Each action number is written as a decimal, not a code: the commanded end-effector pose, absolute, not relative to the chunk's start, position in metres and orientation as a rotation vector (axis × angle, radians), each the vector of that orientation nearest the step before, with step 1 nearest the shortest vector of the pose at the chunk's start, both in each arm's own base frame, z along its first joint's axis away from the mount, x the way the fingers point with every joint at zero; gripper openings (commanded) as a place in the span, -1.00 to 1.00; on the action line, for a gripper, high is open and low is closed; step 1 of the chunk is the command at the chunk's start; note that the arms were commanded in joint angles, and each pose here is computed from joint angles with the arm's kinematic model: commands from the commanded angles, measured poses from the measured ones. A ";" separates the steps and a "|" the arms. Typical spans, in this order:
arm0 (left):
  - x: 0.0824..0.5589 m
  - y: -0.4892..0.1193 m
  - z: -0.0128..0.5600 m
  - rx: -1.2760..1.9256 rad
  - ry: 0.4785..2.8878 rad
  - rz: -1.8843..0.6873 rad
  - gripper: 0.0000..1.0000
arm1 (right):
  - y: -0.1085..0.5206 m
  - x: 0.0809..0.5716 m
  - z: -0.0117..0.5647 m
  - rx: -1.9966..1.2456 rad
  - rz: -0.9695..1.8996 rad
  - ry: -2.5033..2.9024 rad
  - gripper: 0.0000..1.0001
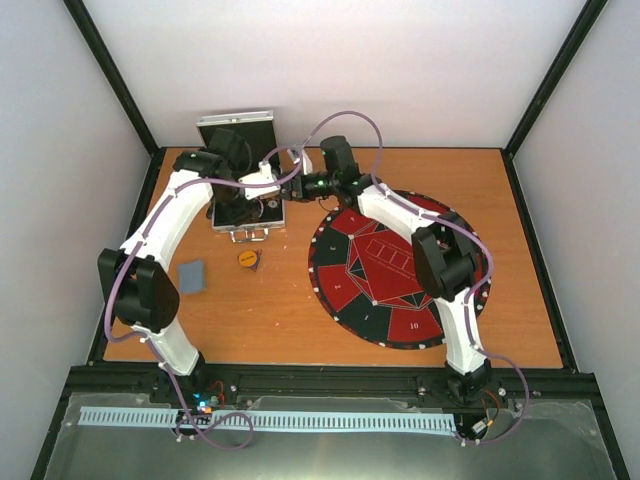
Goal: Distribute texas hold em gaming equipment
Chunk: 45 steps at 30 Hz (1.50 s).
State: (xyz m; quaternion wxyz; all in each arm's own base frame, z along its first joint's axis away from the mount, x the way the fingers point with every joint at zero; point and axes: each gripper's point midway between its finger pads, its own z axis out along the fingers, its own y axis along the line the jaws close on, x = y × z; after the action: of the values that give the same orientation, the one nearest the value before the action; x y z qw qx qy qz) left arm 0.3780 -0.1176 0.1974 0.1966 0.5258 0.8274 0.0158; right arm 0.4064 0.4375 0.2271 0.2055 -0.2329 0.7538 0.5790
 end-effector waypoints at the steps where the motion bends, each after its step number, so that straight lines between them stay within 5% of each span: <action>1: 0.390 -0.128 0.215 1.422 2.273 0.012 -0.13 | 0.456 0.398 0.232 -0.701 1.691 2.074 0.33; 16: 0.402 -0.136 0.219 1.362 2.265 -0.016 -0.15 | 0.472 0.392 0.221 -0.706 1.791 2.099 -0.10; 23: 0.412 -0.128 0.216 1.359 2.263 0.069 -0.14 | 0.472 0.392 0.219 -0.740 1.775 2.127 -0.89; 28: 0.427 -0.118 0.219 1.352 2.259 0.191 -0.12 | 0.461 0.398 0.225 -0.746 1.704 2.128 -0.94; 32: 0.436 -0.107 0.220 1.362 2.247 0.334 0.14 | 0.452 0.406 0.225 -0.720 1.676 2.135 -0.95; 38: 0.441 -0.094 0.228 1.455 2.118 0.676 0.80 | 0.435 0.427 0.217 -0.648 1.609 2.166 -0.94; 45: 0.446 -0.090 0.247 1.450 2.039 0.848 0.98 | 0.414 0.443 0.214 -0.582 1.540 2.183 -0.94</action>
State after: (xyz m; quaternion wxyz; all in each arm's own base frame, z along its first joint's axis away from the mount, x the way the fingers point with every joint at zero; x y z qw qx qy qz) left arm 0.4333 -0.0983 0.2056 0.2151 0.5466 0.7749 0.2336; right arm 0.4358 0.4292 0.1941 0.1701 -0.2068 0.7830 0.5614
